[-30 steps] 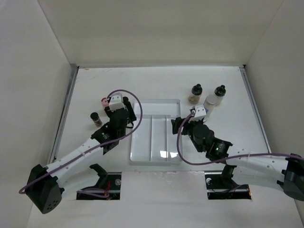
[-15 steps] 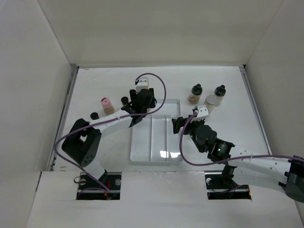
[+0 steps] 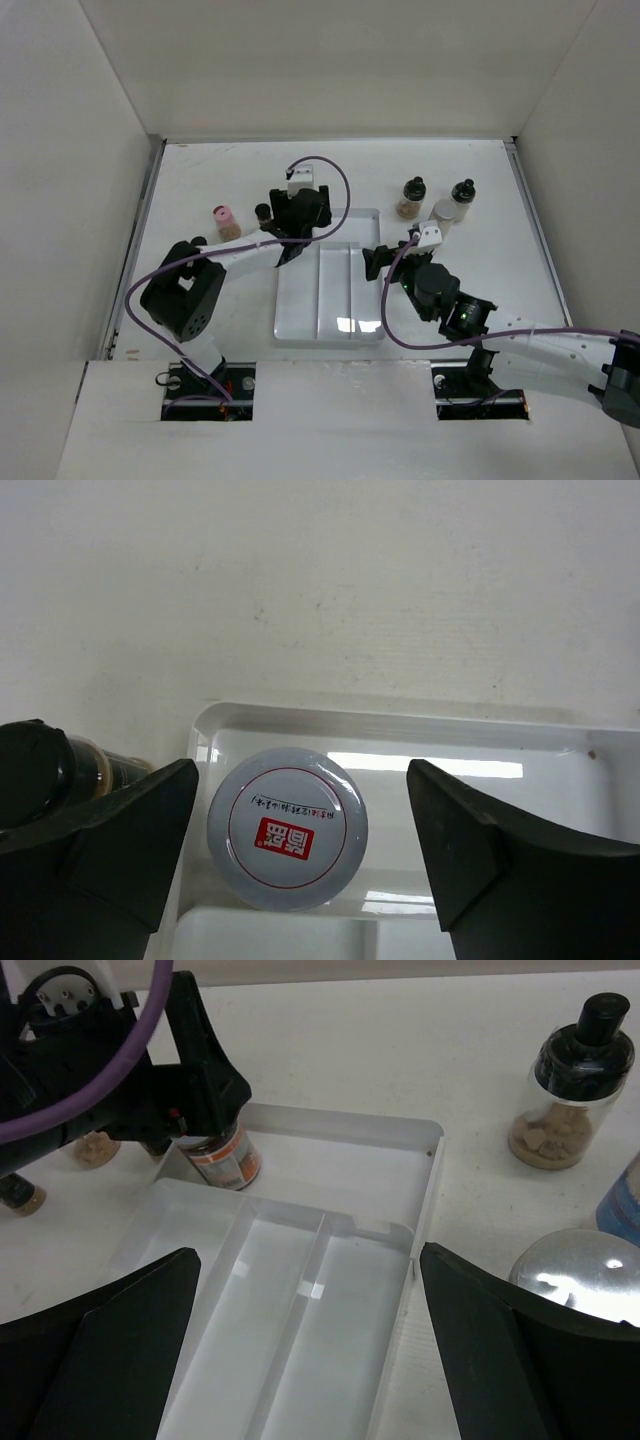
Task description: Organize the condiment bottles
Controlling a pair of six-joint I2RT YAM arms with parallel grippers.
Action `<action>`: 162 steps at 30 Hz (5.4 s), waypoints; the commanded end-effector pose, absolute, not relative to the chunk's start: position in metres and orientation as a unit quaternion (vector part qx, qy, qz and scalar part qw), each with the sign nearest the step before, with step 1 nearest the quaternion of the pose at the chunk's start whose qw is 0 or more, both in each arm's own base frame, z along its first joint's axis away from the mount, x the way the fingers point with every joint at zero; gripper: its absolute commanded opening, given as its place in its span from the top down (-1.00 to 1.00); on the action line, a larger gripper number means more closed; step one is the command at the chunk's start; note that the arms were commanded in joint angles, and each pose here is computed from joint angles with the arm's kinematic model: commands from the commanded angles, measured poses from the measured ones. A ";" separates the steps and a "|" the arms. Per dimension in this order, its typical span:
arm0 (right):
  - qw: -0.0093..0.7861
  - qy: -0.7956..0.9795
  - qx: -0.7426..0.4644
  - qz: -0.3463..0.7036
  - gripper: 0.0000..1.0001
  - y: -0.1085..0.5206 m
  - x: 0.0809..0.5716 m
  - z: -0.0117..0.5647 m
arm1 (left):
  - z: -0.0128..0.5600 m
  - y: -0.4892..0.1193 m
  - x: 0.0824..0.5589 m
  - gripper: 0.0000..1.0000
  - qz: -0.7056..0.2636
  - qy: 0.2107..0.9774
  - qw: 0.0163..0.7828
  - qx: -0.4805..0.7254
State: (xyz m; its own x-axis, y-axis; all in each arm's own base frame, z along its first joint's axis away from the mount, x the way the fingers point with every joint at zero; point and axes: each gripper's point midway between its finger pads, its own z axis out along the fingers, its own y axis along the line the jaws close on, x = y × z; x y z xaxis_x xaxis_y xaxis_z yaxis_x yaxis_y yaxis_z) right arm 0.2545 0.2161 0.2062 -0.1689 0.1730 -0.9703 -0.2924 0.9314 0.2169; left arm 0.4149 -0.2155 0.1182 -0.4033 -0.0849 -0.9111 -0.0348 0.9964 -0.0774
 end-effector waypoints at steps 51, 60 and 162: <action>0.646 0.738 -0.037 0.190 -1.00 0.222 0.257 0.209 | 0.252 -0.042 0.384 0.41 0.005 0.727 0.642 -0.243; 0.672 0.719 0.032 0.175 -0.99 0.185 0.261 0.222 | 0.325 -0.195 0.369 0.41 -0.140 0.722 0.667 -0.120; 0.698 0.681 0.111 0.190 -1.00 0.143 0.258 0.240 | 0.295 -0.315 0.396 0.43 -0.175 0.762 0.623 -0.009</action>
State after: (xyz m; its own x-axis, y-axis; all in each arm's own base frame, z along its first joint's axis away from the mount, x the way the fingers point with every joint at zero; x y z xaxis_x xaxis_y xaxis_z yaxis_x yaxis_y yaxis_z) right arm 0.2593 0.1558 0.2236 -0.0657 0.3532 -0.9332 -0.1412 0.9226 0.3591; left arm 0.3958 -0.2768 0.3392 -0.1402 -0.3289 -0.9339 0.1656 0.9221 -0.3496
